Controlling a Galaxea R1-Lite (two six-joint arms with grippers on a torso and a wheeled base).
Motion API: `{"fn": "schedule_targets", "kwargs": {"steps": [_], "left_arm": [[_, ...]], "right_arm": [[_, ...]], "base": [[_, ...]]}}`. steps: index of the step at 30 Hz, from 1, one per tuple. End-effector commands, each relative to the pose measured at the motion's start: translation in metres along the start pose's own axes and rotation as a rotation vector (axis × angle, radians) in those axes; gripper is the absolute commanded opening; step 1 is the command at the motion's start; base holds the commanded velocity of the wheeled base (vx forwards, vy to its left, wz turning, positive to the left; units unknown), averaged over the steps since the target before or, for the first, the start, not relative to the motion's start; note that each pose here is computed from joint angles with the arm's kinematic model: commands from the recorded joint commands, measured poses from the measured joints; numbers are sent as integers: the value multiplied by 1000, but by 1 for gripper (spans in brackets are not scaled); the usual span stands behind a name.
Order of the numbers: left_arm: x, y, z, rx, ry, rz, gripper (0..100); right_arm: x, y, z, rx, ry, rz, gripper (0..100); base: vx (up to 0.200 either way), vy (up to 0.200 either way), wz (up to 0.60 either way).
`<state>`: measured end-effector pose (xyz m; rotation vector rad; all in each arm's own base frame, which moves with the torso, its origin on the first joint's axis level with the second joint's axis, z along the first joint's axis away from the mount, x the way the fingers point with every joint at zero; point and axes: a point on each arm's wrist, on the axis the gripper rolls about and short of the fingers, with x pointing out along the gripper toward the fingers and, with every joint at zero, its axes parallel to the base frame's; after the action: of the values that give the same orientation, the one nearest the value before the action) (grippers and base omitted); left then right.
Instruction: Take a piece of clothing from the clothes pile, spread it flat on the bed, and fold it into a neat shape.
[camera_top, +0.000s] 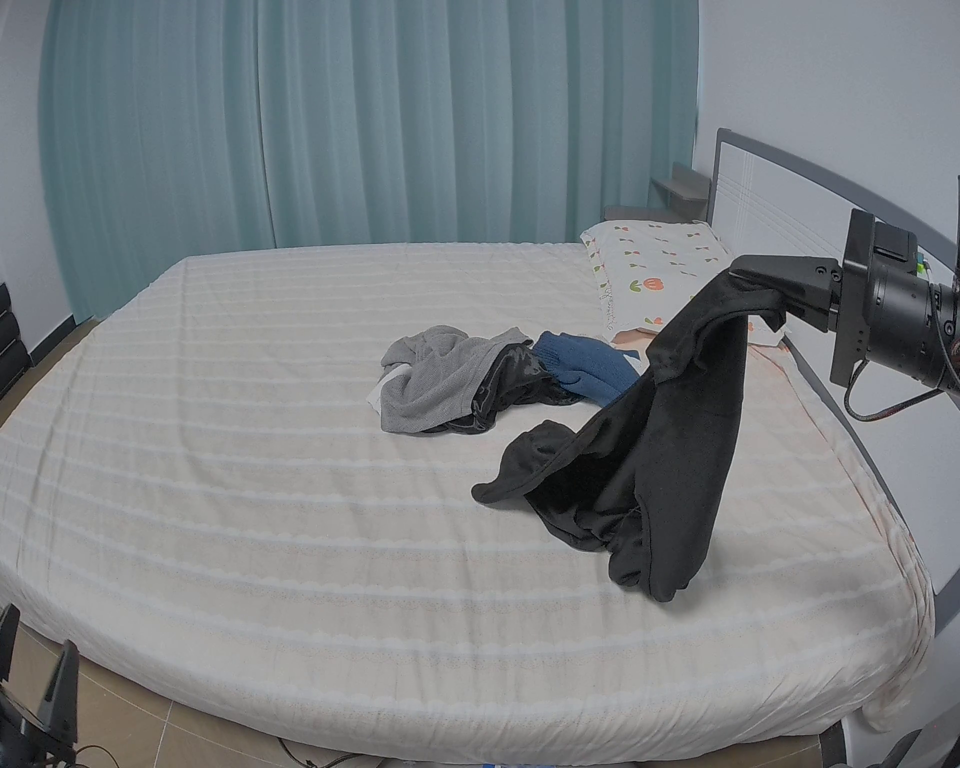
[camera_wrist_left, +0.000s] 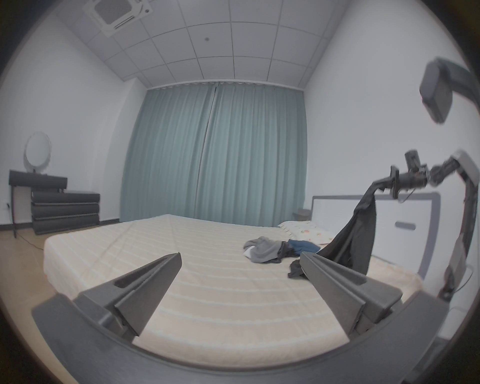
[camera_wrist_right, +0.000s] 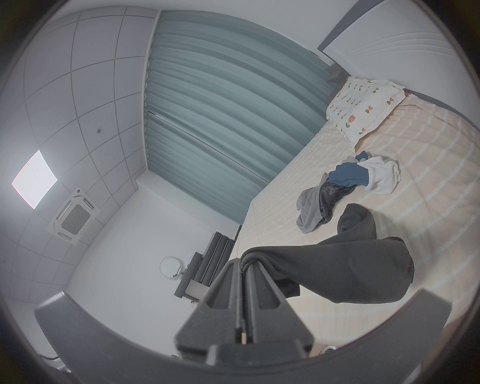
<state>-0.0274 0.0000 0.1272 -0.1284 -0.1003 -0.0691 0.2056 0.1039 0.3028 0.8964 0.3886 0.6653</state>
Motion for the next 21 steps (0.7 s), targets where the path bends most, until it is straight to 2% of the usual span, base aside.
{"fn": "schedule_targets", "kwargs": {"steps": [1,3,4,5,7,9,11,15,17,20,21], "left_arm": [[68,-9,37,-128,317,-152,100],[78,-11,37,-123,351,-171,100],[94,-15,38,-133,389,-231,100],[94,-15,38,-133,389,-231,100],[119,-20,31,-133,501,-275,100],[143,-25,24,-120,590,-275,100],[163,-34,18,-112,635,-310,100],[193,-44,6,-112,663,-334,100],[222,-54,-16,-99,736,-344,100],[247,-64,-28,-102,745,-352,100],[264,-70,-40,-105,759,-351,100]], "right_arm": [[-2,7,-6,-7,27,33,0],[-2,7,-7,-6,32,31,0],[-1,5,-9,-3,45,22,0],[-1,5,-9,-3,45,22,0],[1,4,-11,0,57,15,0],[4,0,-11,3,60,4,0],[7,-3,-12,5,62,-9,0],[8,-5,-11,7,61,-16,0],[13,-7,-11,10,66,-24,0],[16,-8,-10,11,64,-29,0],[19,-10,-10,14,63,-35,0]], "base": [[0,0,0],[0,0,0],[0,0,0],[0,0,0],[0,0,0],[0,0,0],[0,0,0],[0,0,0],[0,0,0],[0,0,0],[0,0,0]]}}
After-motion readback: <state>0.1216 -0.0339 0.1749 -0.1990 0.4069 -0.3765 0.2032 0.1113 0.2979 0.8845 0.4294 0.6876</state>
